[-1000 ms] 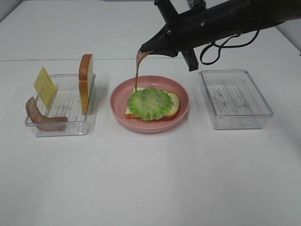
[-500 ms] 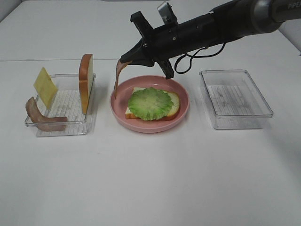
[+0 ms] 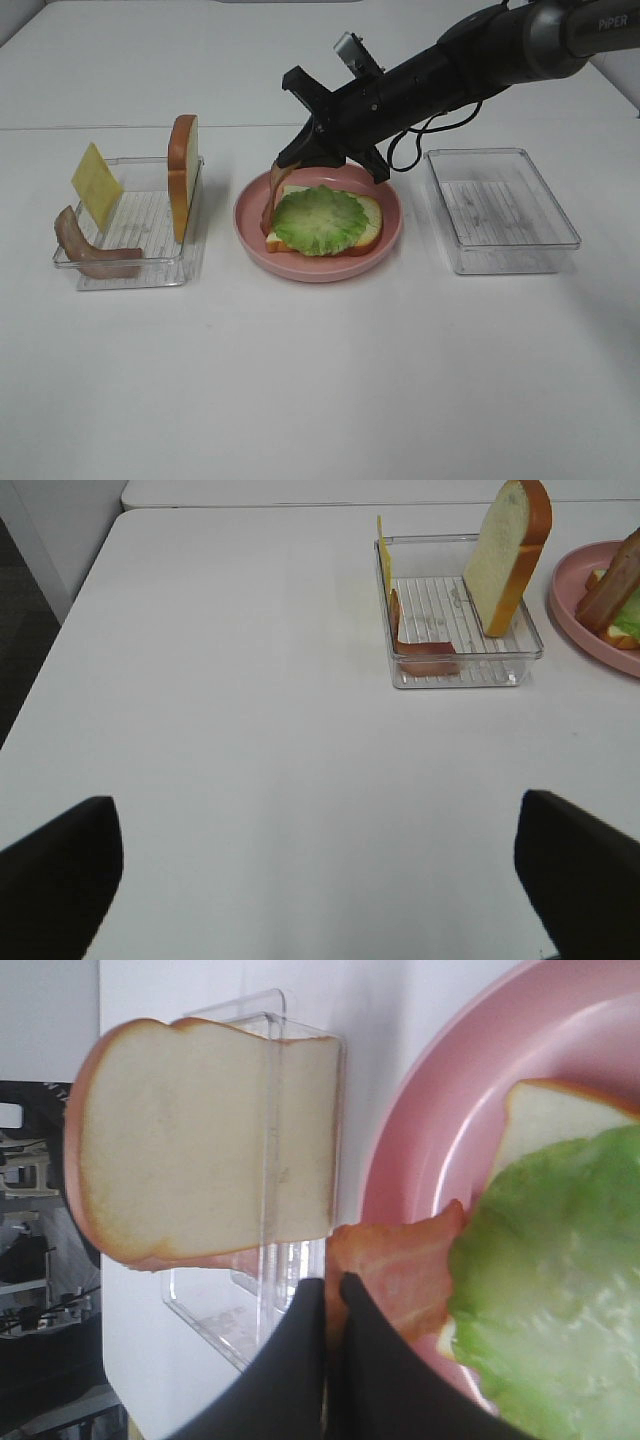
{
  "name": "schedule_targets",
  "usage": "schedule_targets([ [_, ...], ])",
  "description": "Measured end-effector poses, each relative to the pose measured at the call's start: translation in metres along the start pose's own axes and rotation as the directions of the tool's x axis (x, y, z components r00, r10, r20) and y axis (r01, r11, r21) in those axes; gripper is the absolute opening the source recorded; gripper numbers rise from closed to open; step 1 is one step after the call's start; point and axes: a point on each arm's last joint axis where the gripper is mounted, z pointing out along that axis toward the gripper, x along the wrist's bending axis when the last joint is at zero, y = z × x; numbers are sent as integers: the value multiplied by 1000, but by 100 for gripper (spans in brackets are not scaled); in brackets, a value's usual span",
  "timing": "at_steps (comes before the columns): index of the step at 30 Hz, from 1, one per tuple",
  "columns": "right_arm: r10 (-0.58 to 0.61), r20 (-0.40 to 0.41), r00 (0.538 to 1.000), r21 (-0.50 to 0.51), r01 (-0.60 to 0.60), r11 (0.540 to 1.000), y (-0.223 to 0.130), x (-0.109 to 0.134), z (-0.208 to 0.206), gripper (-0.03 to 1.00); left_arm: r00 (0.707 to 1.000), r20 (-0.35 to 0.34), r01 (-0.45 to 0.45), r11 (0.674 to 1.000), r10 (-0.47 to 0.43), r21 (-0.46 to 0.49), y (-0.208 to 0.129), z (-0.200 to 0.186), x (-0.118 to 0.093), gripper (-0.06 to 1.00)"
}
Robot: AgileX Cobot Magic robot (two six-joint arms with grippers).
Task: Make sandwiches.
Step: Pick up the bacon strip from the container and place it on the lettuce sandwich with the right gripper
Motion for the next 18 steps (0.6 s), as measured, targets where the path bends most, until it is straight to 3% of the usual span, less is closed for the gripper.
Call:
schedule_targets([
  [18,-101,147,984,9,101,995,12,3,-11,2,1000,0,0,1000,0,0,0,0,0,99],
])
